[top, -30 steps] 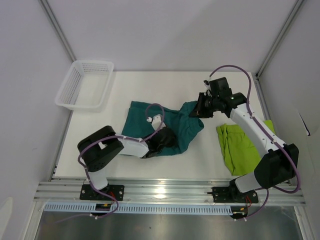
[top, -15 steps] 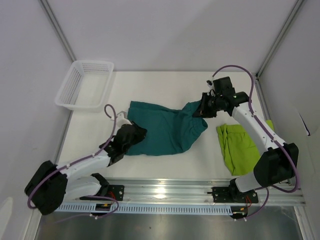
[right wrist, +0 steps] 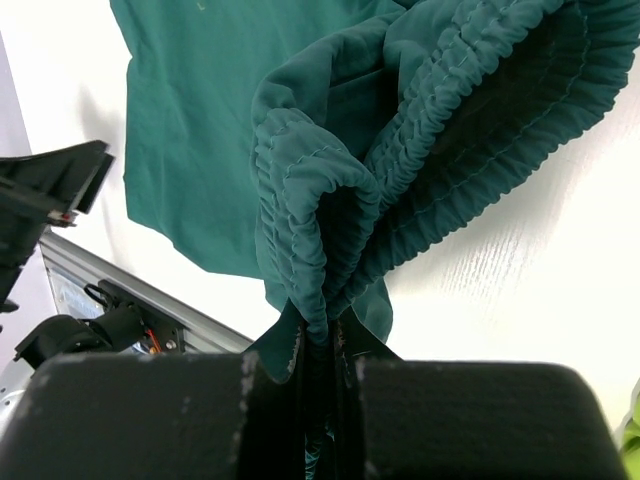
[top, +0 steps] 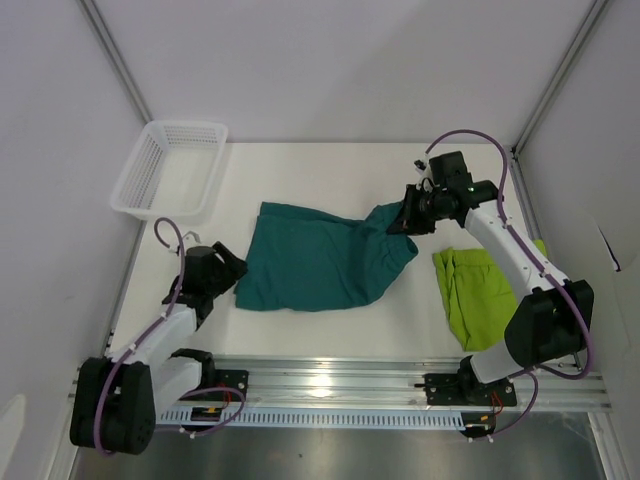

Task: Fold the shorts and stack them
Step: Fold the shorts

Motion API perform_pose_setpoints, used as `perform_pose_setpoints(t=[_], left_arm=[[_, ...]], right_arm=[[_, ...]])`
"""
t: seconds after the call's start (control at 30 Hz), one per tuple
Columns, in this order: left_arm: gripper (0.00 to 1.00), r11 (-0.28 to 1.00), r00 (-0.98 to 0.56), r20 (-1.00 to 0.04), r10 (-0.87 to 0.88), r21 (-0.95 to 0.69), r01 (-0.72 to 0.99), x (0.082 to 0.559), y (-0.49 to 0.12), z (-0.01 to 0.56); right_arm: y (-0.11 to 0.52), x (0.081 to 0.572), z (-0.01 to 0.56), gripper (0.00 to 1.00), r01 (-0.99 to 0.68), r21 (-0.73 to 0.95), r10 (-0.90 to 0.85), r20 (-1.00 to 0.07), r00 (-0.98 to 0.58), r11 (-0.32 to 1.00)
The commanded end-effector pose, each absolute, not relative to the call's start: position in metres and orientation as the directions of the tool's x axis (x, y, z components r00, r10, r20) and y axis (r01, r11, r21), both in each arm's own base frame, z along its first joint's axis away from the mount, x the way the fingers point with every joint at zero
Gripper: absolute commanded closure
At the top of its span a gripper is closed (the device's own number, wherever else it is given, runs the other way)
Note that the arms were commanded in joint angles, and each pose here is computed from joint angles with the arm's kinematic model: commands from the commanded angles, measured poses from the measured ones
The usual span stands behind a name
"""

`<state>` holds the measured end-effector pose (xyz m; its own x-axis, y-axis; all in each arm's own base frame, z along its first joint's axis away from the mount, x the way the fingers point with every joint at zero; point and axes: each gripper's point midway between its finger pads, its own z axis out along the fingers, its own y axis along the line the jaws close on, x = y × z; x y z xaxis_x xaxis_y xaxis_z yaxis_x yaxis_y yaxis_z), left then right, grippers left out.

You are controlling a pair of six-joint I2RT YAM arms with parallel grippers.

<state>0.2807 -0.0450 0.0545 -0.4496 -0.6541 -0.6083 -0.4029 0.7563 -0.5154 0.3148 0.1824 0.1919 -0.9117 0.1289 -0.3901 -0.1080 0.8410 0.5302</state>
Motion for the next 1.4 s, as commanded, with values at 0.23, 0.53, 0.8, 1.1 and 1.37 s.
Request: perform_pose_setpoints(t=[0.23,0.53,0.8,1.1,1.37], left_arm=[[0.29,0.806,-0.553,-0.590,-0.588,-0.486,-0.339,0.290,-0.054,0.046],[0.46,0.814,-0.639,-0.536,-0.552,-0.511,-0.274,0.286,-0.083,0.032],[0.64,0.809,-0.677,-0.515,-0.526,-0.549,-0.211,0.281,-0.114,0.031],[0.72,0.794,-0.685,-0.506,-0.524,-0.582,-0.178,0.261,-0.144,0.023],[0.71,0.841,-0.662,-0.574,-0.482,-0.515,-0.166,0.249,-0.127,0.032]], right_arm=[[0.188,0.322,0.215,1.00,-0.162,0.543,0.107,-0.429,-0.897,0.824],[0.184,0.325,0.220,1.00,-0.152,0.461,0.083,-0.450,-0.889,0.874],[0.192,0.327,0.225,1.00,-0.140,0.352,0.049,-0.478,-0.877,0.925],[0.197,0.336,0.225,1.00,-0.086,0.155,0.002,-0.494,-0.870,0.984],[0.238,0.336,0.207,1.00,-0.100,0.072,-0.055,-0.468,-0.882,0.992]])
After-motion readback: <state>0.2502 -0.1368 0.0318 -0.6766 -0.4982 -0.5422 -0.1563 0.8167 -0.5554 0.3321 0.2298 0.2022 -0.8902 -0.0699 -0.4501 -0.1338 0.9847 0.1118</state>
